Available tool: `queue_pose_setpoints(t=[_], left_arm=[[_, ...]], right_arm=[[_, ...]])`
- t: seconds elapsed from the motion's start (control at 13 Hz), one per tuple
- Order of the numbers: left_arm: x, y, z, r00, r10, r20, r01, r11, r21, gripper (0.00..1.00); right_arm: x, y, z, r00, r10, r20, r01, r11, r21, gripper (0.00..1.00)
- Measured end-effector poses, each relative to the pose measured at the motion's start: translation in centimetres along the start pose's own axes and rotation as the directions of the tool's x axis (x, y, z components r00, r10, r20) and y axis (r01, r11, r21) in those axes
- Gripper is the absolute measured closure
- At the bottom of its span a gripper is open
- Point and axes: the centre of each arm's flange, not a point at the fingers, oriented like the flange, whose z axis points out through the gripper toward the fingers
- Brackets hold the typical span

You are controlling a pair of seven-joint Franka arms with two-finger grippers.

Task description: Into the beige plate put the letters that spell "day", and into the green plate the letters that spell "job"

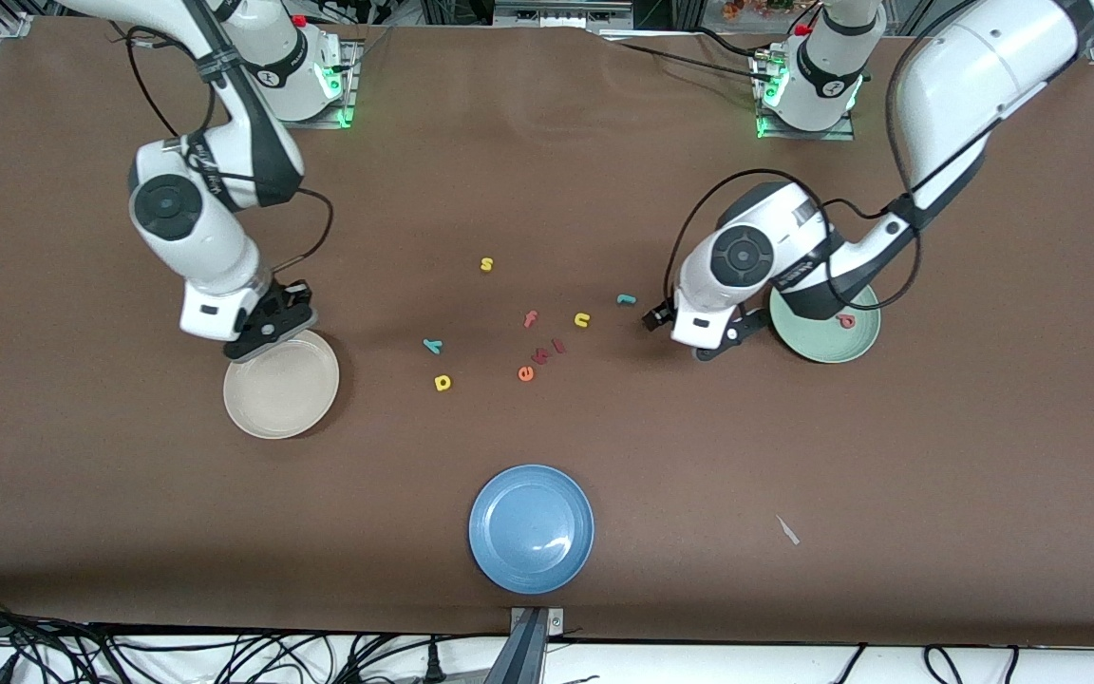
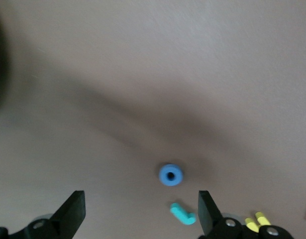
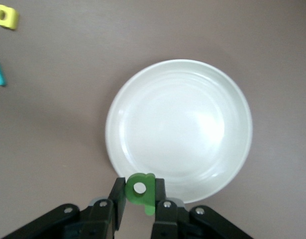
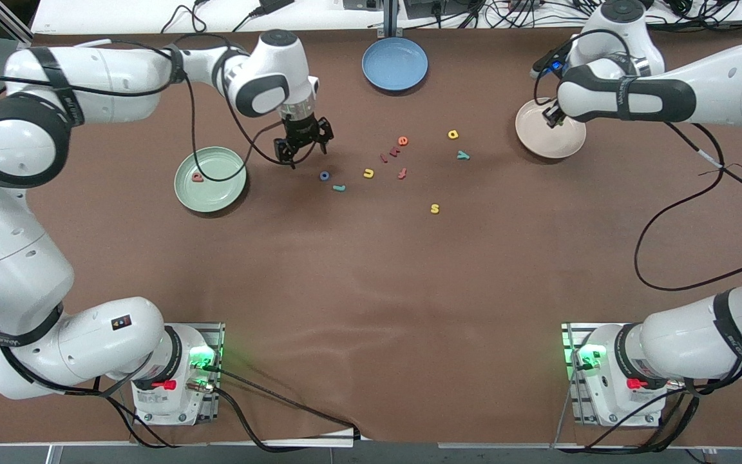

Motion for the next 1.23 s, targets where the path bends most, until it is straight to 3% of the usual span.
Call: queue_pose_setpoints(t=[0.15,0.23,0.31,0.46,0.54,0.62,0.85,0.93,1.0,1.16,1.23], left_arm=[[-1.0,1.1,2.6,1.0,-0.001,-0.024,0.001,1.0,-0.01,0.01],[-1.4,1.4,3.5,1.0,-0.002,-0.027,0.002,1.0,-0.01,0.04],[-1.7,1.5,4.0,1.0,-0.003,-0.023,0.003,1.0,-0.009,0.04],[-1.6,1.5,4.5,1.0,-0.005,-0.014,0.005,1.0,-0.006,0.24],[-1.6,1.5,4.7,1.0,-0.007,-0.011,0.007,1.0,-0.009,0.3],[-1.5,1.5,4.9,1.0,-0.008,-0.009,0.008,1.0,-0.012,0.3],[-1.2,1.6,5.7,1.0,-0.014,-0.004,0.014,0.999,-0.032,0.31],[-1.2,1.6,5.9,1.0,-0.013,-0.001,0.013,0.999,-0.035,0.39],[-1.2,1.6,5.9,1.0,-0.013,0.0,0.013,0.999,-0.036,0.4],[-1.3,1.8,5.7,1.0,-0.012,-0.001,0.012,0.999,-0.048,0.56],[-1.3,1.8,5.7,1.0,-0.012,-0.001,0.012,0.999,-0.05,0.56]], right_arm=[[0.1,0.9,0.5,1.0,0.005,-0.029,-0.005,1.0,-0.008,0.72],[0.3,0.9,1.1,0.999,0.006,-0.044,-0.006,1.0,-0.008,0.66],[0.4,0.9,1.7,0.998,0.006,-0.055,-0.006,1.0,-0.006,0.66],[0.5,1.0,2.9,0.998,0.008,-0.063,-0.008,1.0,-0.001,0.51],[0.5,1.0,3.1,0.998,0.011,-0.063,-0.011,1.0,0.0,0.4],[0.5,1.1,3.2,0.998,0.021,-0.064,-0.021,1.0,0.003,0.36],[1.3,-0.7,3.2,0.992,0.111,-0.066,-0.109,0.994,0.025,0.35],[2.0,-2.6,3.3,0.988,0.141,-0.065,-0.139,0.989,0.042,0.32],[2.8,-4.7,3.5,0.983,0.172,-0.062,-0.169,0.984,0.062,0.32],[4.9,-9.2,3.7,0.969,0.239,-0.06,-0.232,0.967,0.101,0.29],[6.1,-11.0,3.6,0.96,0.273,-0.062,-0.264,0.957,0.116,0.27]])
